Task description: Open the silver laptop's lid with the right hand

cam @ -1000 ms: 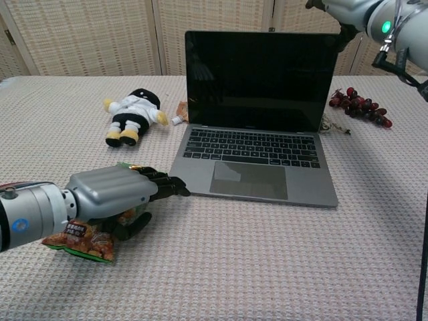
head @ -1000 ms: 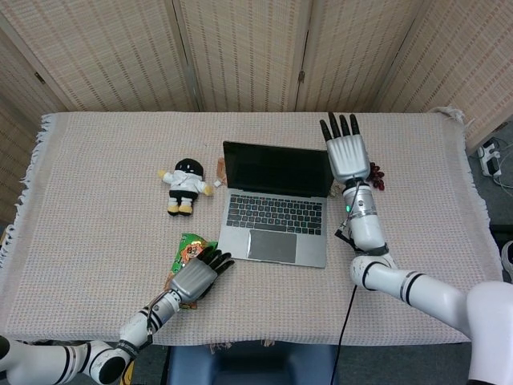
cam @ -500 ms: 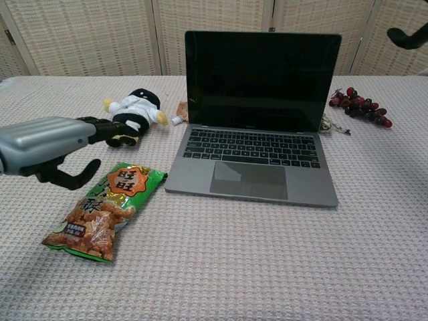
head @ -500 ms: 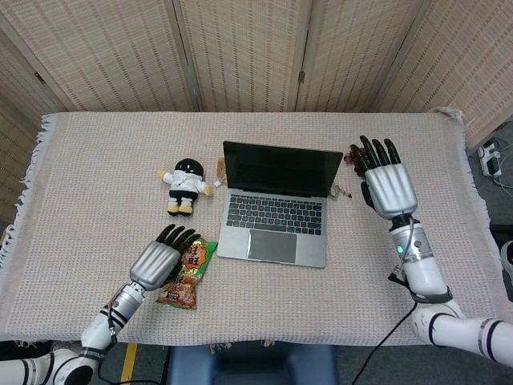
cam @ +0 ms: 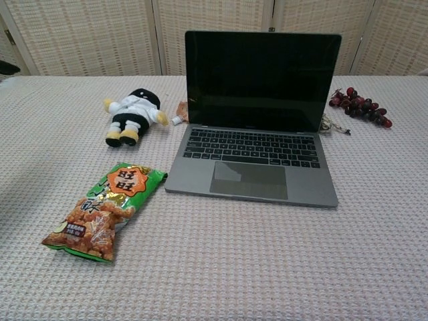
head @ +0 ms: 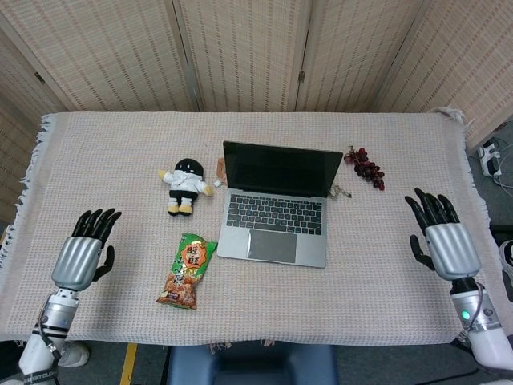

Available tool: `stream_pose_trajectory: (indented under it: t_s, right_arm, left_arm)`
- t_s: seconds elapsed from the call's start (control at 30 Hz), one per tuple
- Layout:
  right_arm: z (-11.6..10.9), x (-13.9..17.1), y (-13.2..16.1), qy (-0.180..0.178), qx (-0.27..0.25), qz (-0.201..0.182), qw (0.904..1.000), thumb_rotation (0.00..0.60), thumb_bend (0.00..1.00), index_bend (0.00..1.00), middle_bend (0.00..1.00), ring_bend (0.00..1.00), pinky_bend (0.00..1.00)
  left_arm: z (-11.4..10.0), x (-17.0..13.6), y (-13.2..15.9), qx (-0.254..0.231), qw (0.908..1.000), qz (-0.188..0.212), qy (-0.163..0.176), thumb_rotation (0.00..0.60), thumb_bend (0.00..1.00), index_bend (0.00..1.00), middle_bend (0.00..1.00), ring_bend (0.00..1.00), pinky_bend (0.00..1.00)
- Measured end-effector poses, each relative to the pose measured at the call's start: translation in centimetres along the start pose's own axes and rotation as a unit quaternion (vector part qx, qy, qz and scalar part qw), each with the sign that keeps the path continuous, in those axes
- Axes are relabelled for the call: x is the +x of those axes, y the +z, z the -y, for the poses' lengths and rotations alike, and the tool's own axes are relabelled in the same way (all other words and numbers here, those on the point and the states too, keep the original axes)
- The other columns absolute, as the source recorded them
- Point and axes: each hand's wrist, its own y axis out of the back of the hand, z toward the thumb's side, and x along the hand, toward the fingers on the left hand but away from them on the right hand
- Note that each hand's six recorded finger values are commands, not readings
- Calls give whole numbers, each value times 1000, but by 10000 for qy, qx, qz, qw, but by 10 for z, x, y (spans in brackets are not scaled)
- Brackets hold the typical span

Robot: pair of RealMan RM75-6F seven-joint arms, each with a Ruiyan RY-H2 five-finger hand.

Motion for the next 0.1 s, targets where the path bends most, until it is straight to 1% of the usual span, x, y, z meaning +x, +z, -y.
stream_pose_trajectory:
  t_s: [0.1]
  right_arm:
    - [5, 21, -11, -46, -173, 123, 9998, 600, 602, 0, 0, 0, 0]
  left_arm:
    - [-7, -21, -17, -43, 9995, -213, 239, 600, 719, 109, 108, 1, 0]
